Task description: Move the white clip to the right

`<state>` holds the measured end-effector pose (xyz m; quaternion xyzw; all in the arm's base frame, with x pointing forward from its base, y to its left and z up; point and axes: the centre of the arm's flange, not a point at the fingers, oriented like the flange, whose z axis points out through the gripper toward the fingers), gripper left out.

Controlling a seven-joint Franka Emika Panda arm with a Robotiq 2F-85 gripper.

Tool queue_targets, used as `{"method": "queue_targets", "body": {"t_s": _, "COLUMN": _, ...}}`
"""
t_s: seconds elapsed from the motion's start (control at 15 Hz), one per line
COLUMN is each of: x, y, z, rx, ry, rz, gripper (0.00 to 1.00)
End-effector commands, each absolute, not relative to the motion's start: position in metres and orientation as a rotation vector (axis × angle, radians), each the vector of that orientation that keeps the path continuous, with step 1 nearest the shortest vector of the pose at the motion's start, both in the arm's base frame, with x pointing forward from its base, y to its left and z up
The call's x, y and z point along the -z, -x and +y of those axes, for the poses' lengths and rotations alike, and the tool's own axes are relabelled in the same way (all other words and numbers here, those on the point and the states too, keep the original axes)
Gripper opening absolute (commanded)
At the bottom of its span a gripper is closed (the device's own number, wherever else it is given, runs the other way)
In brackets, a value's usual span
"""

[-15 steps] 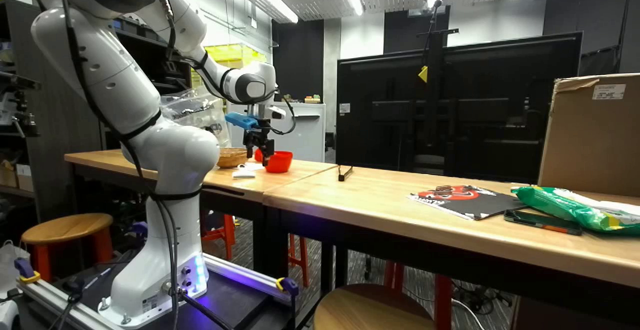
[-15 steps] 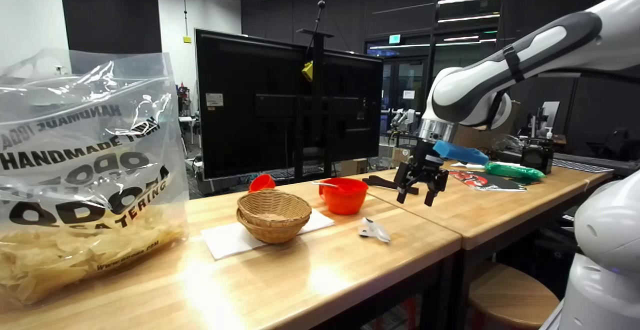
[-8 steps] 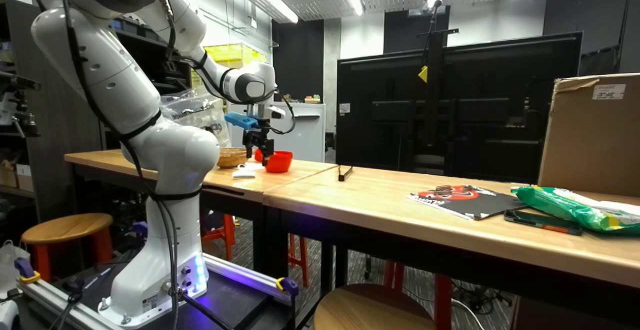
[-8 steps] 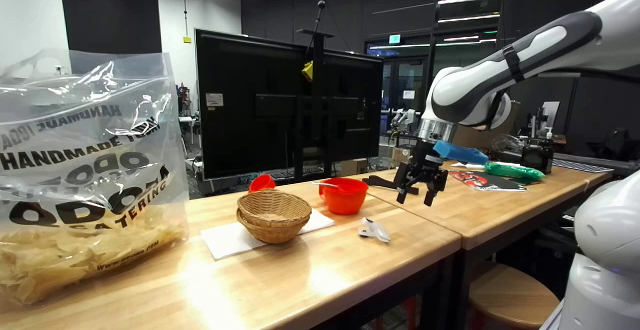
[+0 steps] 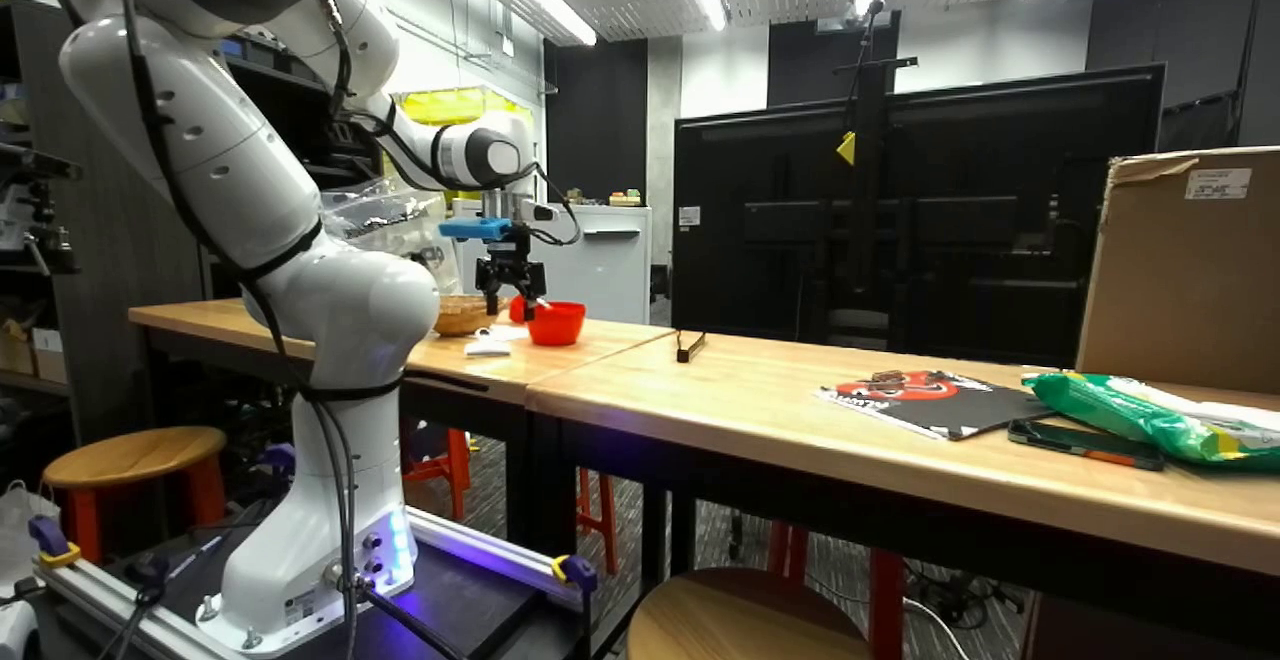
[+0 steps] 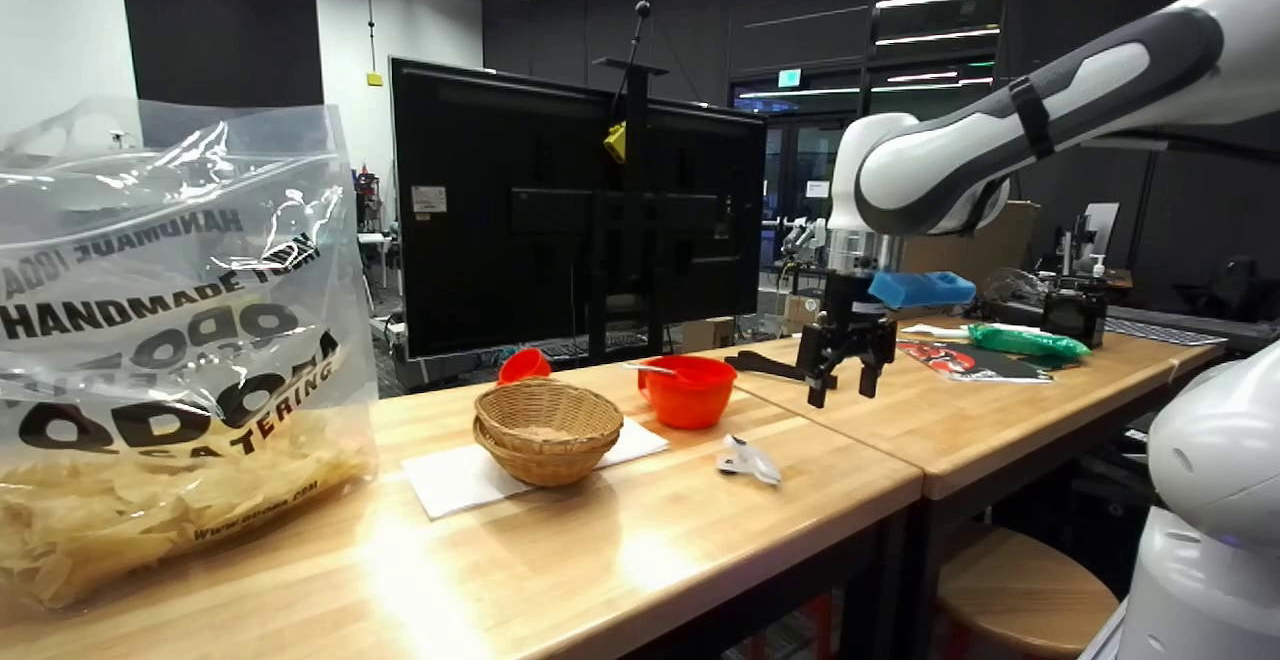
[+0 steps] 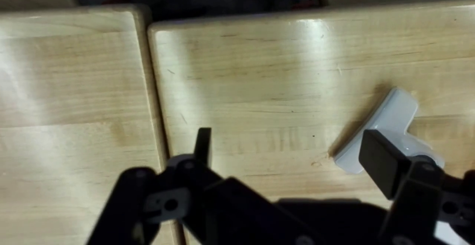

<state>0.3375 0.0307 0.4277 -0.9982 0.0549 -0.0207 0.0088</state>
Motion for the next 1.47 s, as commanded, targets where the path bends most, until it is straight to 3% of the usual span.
{"method": "queue_targets", "body": {"t_s": 0.0, "x": -0.438, "y": -0.335, "z": 0.045, "rx": 0.104, "ry": 3.188, "rz": 0.03, "gripper": 1.0}}
{"method": "queue_targets", "body": {"t_s": 1.4, "x": -0.402, "y": -0.376, "z": 0.116, "rx": 0.184, "ry": 2.903, "rz": -1.136, "gripper": 1.0}}
